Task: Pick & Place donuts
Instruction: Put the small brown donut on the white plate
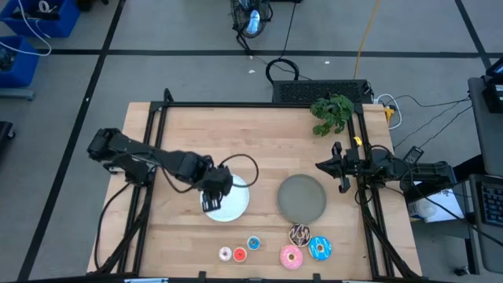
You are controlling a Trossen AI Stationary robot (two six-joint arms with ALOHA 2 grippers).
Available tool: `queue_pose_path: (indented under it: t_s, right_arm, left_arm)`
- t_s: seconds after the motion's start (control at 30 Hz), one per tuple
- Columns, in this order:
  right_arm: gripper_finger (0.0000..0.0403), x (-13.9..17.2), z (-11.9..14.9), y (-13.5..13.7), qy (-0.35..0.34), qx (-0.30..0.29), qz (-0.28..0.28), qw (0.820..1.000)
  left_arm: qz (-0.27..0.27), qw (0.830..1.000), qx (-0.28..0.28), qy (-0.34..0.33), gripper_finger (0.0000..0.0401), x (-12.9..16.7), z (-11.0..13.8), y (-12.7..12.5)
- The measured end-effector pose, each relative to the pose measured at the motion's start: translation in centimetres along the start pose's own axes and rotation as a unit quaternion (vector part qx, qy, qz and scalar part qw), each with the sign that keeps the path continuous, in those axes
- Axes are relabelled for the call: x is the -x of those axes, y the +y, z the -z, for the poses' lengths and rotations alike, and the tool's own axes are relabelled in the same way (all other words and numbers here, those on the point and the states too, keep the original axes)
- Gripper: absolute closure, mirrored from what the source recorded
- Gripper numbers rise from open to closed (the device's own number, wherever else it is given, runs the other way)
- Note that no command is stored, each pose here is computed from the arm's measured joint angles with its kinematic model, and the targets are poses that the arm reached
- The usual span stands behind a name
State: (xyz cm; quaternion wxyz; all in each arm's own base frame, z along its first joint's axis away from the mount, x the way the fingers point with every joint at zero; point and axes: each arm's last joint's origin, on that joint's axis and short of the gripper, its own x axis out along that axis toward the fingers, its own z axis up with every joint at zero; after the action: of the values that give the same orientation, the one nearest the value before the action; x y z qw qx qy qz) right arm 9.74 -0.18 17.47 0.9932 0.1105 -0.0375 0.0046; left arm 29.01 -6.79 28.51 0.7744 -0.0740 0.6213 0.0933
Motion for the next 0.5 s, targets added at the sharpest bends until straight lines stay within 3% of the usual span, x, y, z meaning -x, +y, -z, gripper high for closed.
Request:
queue_pose_path:
  t_s: [0.23,0.5]
  right_arm:
    - [0.0403,0.0,0.0,0.0,0.000,0.000,0.002,1.000]
    - [0.0403,0.0,-0.1,0.0,-0.005,0.013,0.001,1.000]
  left_arm:
    - [-0.010,1.000,-0.026,0.007,0.0203,-0.3,-1.1,2.6]
    - [-0.004,0.999,-0.039,0.001,0.0203,-0.4,-1.6,3.7]
